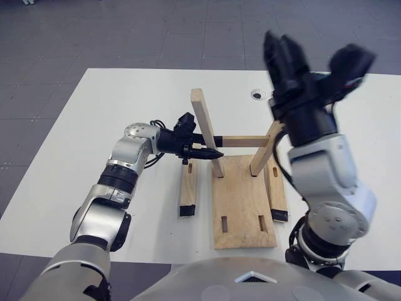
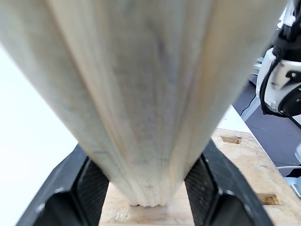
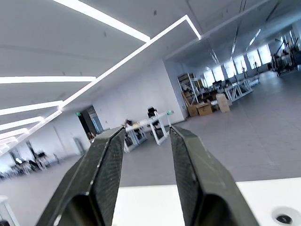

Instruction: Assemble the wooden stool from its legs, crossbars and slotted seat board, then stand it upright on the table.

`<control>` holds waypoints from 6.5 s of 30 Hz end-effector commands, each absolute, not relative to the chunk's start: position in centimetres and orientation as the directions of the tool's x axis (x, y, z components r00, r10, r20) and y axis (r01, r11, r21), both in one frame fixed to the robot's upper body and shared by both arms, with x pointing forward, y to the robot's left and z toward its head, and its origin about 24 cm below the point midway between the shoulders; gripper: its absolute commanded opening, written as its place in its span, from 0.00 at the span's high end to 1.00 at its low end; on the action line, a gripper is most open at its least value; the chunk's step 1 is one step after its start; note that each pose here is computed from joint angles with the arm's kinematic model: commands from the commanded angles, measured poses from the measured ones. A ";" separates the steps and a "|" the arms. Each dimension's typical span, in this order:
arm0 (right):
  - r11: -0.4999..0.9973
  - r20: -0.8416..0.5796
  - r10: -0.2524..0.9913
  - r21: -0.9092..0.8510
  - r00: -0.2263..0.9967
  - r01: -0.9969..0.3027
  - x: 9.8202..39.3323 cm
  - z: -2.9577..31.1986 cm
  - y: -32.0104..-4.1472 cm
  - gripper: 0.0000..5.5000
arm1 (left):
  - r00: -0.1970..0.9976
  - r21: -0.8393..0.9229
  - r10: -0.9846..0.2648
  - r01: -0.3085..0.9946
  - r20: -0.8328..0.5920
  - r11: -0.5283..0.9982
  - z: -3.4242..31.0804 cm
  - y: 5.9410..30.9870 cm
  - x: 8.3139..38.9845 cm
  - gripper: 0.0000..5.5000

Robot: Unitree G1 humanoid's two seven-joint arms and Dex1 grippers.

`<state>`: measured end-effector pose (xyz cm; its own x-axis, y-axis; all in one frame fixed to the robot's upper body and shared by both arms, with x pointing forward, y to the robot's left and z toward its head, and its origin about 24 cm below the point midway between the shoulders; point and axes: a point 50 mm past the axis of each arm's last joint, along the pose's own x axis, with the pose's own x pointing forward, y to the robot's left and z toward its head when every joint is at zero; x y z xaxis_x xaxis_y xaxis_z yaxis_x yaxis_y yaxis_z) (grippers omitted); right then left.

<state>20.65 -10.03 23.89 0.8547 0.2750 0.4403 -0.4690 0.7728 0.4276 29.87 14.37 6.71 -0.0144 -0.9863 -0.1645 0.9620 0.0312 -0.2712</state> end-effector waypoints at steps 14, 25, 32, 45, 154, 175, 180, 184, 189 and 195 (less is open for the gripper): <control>0.934 0.434 -0.076 0.345 0.898 -0.087 20.5 25.0 -23.9 0.69 | -0.025 -0.276 -0.919 0.957 -0.394 0.093 2.8 15.8 30.0 0.56; 0.944 0.320 -0.092 0.329 0.943 -0.019 22.1 20.8 -23.9 0.69 | -0.003 -0.146 -0.925 0.988 -0.380 0.056 7.6 16.9 32.5 0.24; 0.964 0.310 -0.092 0.266 0.946 0.007 22.4 20.0 -23.2 0.69 | 0.247 0.209 -0.932 0.958 -0.264 0.194 16.8 21.0 33.5 0.13; 0.965 0.304 -0.082 0.264 0.949 -0.001 22.3 19.6 -22.5 0.69 | 0.804 0.086 -0.559 0.555 0.200 0.828 25.5 20.2 33.0 0.13; 0.281 -0.356 0.852 -0.308 0.384 -0.909 15.6 13.2 -13.0 0.27 | 0.918 0.053 -0.061 0.088 -0.393 0.995 7.9 23.1 17.1 0.13; 0.458 -0.192 0.846 -0.215 0.497 -0.862 14.3 15.1 -12.8 0.27 | 0.724 0.045 0.045 -0.019 -0.688 0.999 2.3 24.5 14.5 0.13; 0.469 -0.175 0.845 -0.209 0.505 -0.858 14.3 15.3 -12.8 0.26 | 0.704 0.069 0.075 -0.038 -0.707 0.997 2.0 24.7 14.2 0.27; 0.472 -0.169 0.847 -0.202 0.505 -0.858 14.3 15.3 -12.7 0.26 | 0.698 0.076 0.108 -0.077 -0.708 0.994 2.0 25.2 14.2 0.41; 0.480 -0.154 0.847 -0.189 0.509 -0.857 14.3 15.5 -12.7 0.26 | 0.687 0.101 0.133 -0.086 -0.714 0.991 1.8 25.4 13.9 0.56; 0.510 -0.138 0.833 -0.183 0.536 -0.841 14.5 15.7 -12.8 0.26 | 0.680 0.114 0.134 -0.075 -0.721 0.991 1.5 25.2 13.7 0.74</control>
<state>14.52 -12.86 15.23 0.5347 0.8318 -0.1492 -0.8428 0.5121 -0.1656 15.31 24.78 3.40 0.7742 0.0905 -0.6264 -0.0442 0.9950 0.0891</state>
